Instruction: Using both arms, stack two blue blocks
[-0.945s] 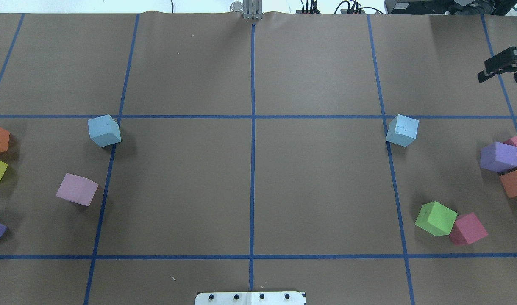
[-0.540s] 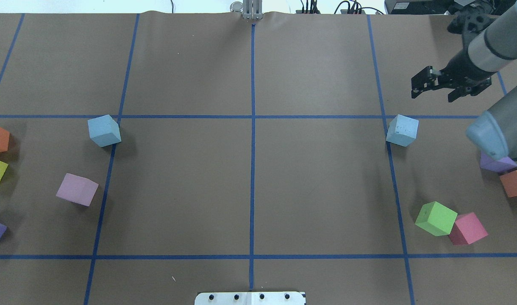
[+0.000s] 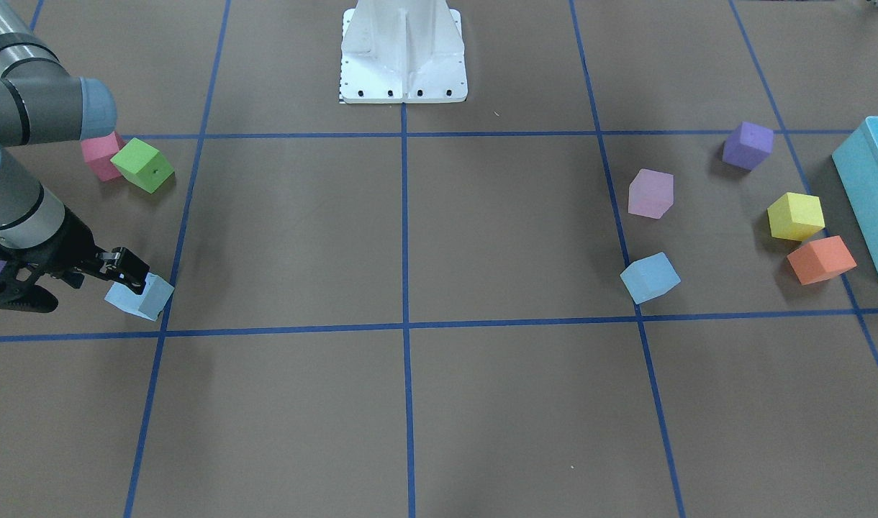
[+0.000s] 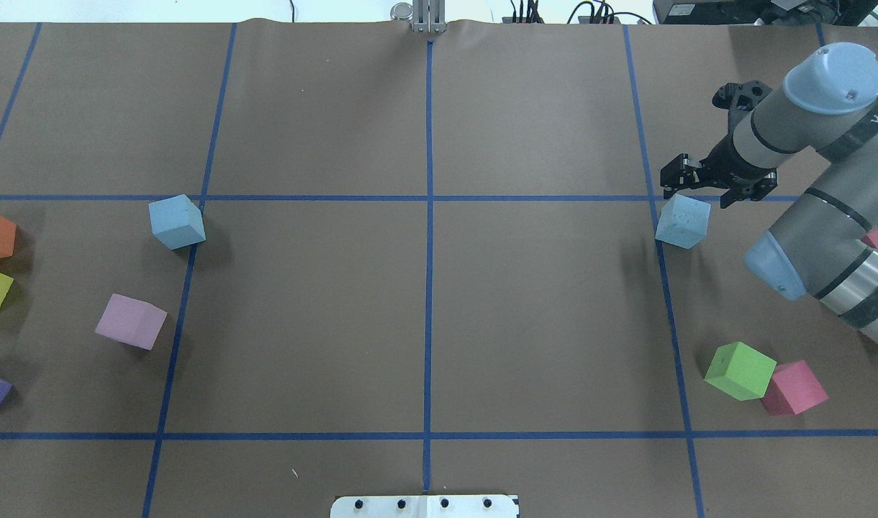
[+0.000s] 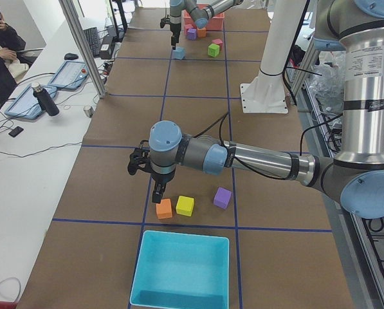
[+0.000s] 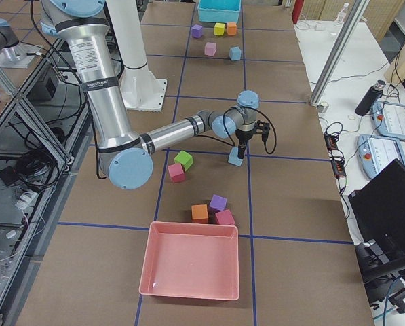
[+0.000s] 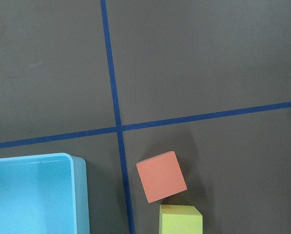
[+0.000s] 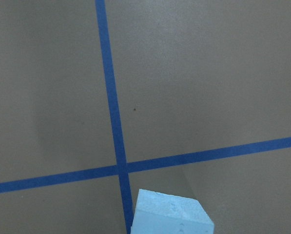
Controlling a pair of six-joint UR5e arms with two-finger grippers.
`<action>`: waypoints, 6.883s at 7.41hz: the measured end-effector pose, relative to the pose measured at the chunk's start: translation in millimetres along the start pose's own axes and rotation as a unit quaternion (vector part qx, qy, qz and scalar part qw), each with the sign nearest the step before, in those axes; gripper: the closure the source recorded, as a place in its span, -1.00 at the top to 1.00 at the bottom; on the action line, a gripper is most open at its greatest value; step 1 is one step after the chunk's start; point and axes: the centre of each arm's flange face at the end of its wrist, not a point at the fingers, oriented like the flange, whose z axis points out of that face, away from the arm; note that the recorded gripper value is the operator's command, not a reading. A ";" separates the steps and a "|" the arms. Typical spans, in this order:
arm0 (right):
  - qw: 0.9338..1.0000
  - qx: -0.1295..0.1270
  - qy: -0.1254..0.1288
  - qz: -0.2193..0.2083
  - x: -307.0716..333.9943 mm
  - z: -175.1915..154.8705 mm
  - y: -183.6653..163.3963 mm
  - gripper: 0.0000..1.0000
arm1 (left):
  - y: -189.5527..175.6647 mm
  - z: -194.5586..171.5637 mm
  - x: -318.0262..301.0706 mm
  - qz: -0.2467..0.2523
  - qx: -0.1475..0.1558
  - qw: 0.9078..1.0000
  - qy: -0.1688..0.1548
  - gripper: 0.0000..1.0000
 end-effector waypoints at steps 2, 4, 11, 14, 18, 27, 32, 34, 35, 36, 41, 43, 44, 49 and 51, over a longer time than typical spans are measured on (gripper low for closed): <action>1.000 -0.007 0.006 0.004 2.3 18.7 5.2 1.00 | 0.4 0.3 -0.1 0.000 0.000 1.000 0.000 0.96; 1.000 -0.014 0.019 -0.001 1.8 37.5 12.9 0.48 | 0.5 0.9 -0.2 0.001 -0.001 1.000 0.000 0.96; 0.997 0.017 -0.031 -0.065 -76.2 -4.7 25.0 -0.95 | 0.8 3.2 -2.3 -0.001 -0.004 1.000 0.000 0.96; 0.990 0.011 -0.069 -0.119 -184.5 -8.2 78.1 -0.94 | 2.1 4.2 -3.5 -0.003 -0.005 1.000 0.000 0.96; 0.992 0.001 -0.041 -0.116 -321.3 4.4 165.2 -0.94 | 6.3 8.0 -7.6 -0.007 -0.010 1.000 0.000 0.96; 0.995 -0.006 -0.001 -0.098 -404.4 38.4 202.3 0.27 | 7.9 15.4 -14.3 -0.013 -0.017 1.000 -0.001 0.96; 0.995 -0.004 -0.013 -0.098 -405.0 27.3 195.7 0.99 | 7.3 15.5 -13.6 -0.013 -0.017 1.000 -0.001 0.96; 0.997 -0.003 -0.033 -0.077 -394.8 -23.9 155.4 0.99 | 1.5 10.1 -7.5 -0.003 -0.009 1.000 0.000 0.97; 0.998 0.002 -0.036 -0.059 -380.8 -54.2 124.7 0.99 | -6.5 1.8 2.5 0.011 0.008 1.000 0.003 0.97; 0.998 0.005 -0.037 -0.041 -357.6 -78.7 88.2 0.99 | -19.5 -5.5 20.4 0.025 0.024 0.999 0.012 0.97; 0.989 0.021 0.013 -0.147 -84.1 -117.7 -60.0 1.00 | -62.8 4.9 148.0 -0.045 0.017 0.997 0.053 1.00; 0.977 0.009 0.039 -0.209 70.8 -131.9 -93.4 1.00 | -63.2 29.4 198.1 -0.090 -0.001 0.995 0.049 0.99; 0.971 -0.001 0.043 -0.234 150.5 -139.3 -96.0 1.00 | -60.6 42.2 218.4 -0.113 -0.009 0.993 0.044 0.98; 0.973 -0.022 0.053 -0.223 311.7 -140.5 -56.6 1.00 | -55.4 142.6 338.5 -0.211 -0.033 0.977 -0.001 0.96; 0.974 -0.023 0.053 -0.221 314.0 -140.6 -54.9 1.00 | -68.4 183.1 351.3 -0.206 -0.043 0.978 -0.006 0.96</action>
